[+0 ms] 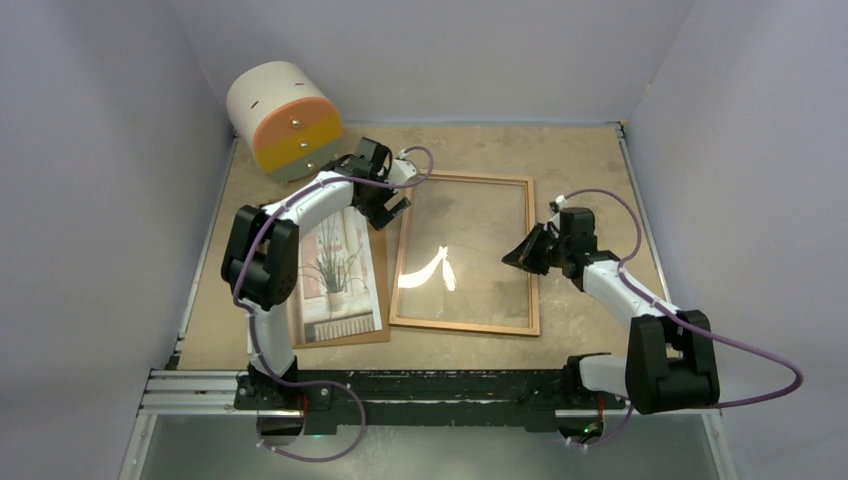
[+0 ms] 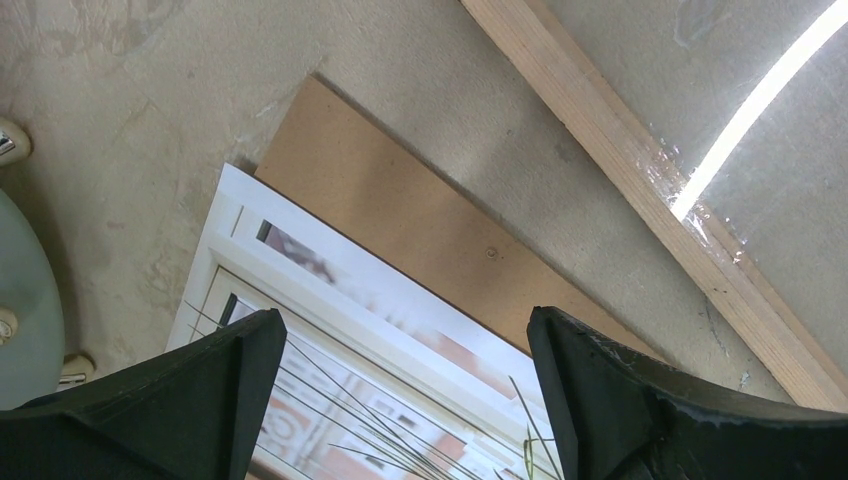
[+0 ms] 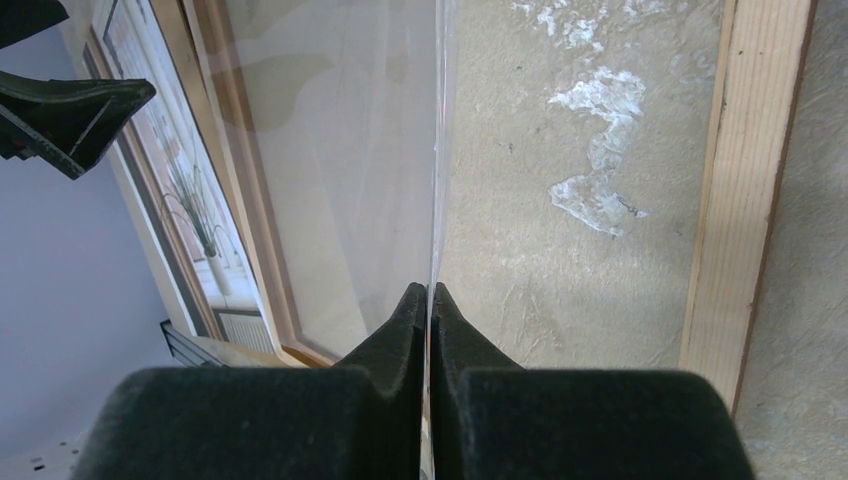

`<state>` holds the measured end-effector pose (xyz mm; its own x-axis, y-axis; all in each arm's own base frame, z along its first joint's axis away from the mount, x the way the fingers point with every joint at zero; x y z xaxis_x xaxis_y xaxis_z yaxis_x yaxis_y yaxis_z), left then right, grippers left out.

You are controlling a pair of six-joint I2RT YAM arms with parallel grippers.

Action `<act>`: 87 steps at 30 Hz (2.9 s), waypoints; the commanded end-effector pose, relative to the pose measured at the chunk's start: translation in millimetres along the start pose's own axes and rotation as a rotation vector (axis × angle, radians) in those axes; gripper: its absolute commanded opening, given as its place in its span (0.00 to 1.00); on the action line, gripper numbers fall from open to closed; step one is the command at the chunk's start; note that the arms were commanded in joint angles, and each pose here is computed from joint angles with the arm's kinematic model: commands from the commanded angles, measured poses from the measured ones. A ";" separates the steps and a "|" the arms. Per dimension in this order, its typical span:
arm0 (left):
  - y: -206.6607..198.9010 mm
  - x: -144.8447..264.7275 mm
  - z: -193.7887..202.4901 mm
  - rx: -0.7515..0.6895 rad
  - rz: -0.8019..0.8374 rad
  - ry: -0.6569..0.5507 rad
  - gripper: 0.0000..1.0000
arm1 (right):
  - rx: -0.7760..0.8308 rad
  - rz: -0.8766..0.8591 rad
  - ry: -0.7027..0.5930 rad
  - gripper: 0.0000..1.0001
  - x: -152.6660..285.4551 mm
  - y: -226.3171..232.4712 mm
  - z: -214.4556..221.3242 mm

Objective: Put the photo into the frame
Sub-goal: Adjust the photo frame item on the photo frame.

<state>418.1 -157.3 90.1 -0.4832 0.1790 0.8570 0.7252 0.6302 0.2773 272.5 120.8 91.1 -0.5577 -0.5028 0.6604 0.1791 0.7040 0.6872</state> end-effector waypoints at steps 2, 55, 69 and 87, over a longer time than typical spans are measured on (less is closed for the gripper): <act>-2.2 -1.8 -1.7 0.005 0.006 -0.011 0.99 | -0.015 0.009 -0.046 0.00 2.5 -4.8 -4.6; -37.1 -29.3 -1.2 -0.008 0.110 -0.035 0.97 | -0.004 0.012 0.047 0.00 2.5 -10.9 3.3; -37.7 -28.3 -2.2 -0.001 0.109 -0.046 0.97 | -0.009 0.018 0.114 0.00 4.3 -13.3 14.4; -39.8 -35.2 0.5 0.009 0.110 -0.039 0.96 | -0.029 -0.040 0.161 0.00 4.2 1.8 11.9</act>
<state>405.3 -182.8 54.0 -0.4198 0.2591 0.8698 0.7714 0.6069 0.1915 262.5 119.3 78.0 -0.4567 -0.5645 0.6876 0.1986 0.6887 0.6973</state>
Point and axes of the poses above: each gripper's point midway between its finger pads, its own x axis back along the fingers, its own y axis along the line the jaws close on, z = x × y, the point moved 2 cm from there along x, back along the fingers, and after that the axes turned 2 degrees about -x, right-handed, at the moved point
